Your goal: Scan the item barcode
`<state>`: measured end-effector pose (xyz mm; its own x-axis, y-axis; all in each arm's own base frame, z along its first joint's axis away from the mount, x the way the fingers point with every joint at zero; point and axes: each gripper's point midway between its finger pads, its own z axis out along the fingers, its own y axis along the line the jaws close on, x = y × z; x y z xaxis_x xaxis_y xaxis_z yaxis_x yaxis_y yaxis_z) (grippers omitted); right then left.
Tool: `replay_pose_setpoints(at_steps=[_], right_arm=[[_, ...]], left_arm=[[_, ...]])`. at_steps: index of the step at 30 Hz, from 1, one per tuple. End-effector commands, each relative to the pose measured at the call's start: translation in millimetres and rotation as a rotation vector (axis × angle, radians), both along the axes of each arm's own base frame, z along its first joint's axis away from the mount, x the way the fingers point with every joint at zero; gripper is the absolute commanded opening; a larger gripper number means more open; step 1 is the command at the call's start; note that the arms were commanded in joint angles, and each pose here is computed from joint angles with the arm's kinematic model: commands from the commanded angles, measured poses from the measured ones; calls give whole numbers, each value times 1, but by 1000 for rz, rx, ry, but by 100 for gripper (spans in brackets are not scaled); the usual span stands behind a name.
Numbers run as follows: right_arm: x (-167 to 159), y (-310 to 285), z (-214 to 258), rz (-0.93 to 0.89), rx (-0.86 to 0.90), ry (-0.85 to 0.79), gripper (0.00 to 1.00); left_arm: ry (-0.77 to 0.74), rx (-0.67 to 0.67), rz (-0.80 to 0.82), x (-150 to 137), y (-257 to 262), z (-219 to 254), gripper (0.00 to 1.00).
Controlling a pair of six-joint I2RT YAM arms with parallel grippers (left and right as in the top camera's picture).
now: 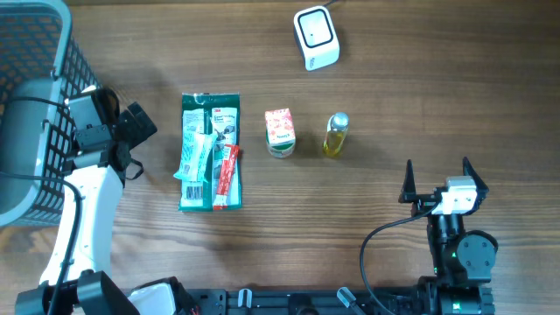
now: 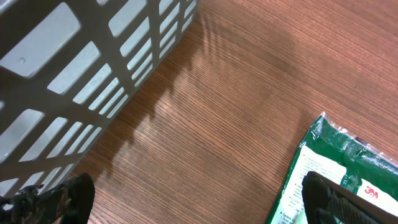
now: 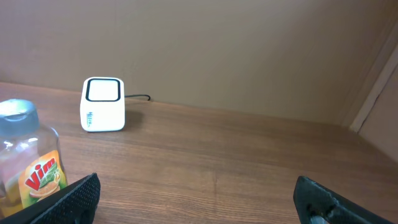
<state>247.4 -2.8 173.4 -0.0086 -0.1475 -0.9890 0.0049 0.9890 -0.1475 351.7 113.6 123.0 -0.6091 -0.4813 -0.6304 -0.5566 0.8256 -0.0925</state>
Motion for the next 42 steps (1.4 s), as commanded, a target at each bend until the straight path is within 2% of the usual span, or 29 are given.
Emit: replay_pose_setpoints(at_steps=[1, 25, 29, 31, 34, 42], right_arm=[[0, -3, 2, -19, -9, -7, 100], [0, -3, 1, -18, -9, -7, 100], [0, 4, 4, 23, 53, -15, 100], [-1, 11, 19, 72, 186, -70, 100], [-8, 12, 35, 72, 332, -22, 100], [-27, 21, 138, 104, 338, 87, 100]], left_arm=[[-25, 10, -19, 4, 0, 11, 100], [-25, 10, -19, 4, 0, 11, 100], [-25, 10, -19, 4, 0, 11, 100], [-25, 10, -19, 4, 0, 11, 100], [-25, 10, -19, 4, 0, 11, 100], [-25, 10, -19, 4, 0, 11, 100]])
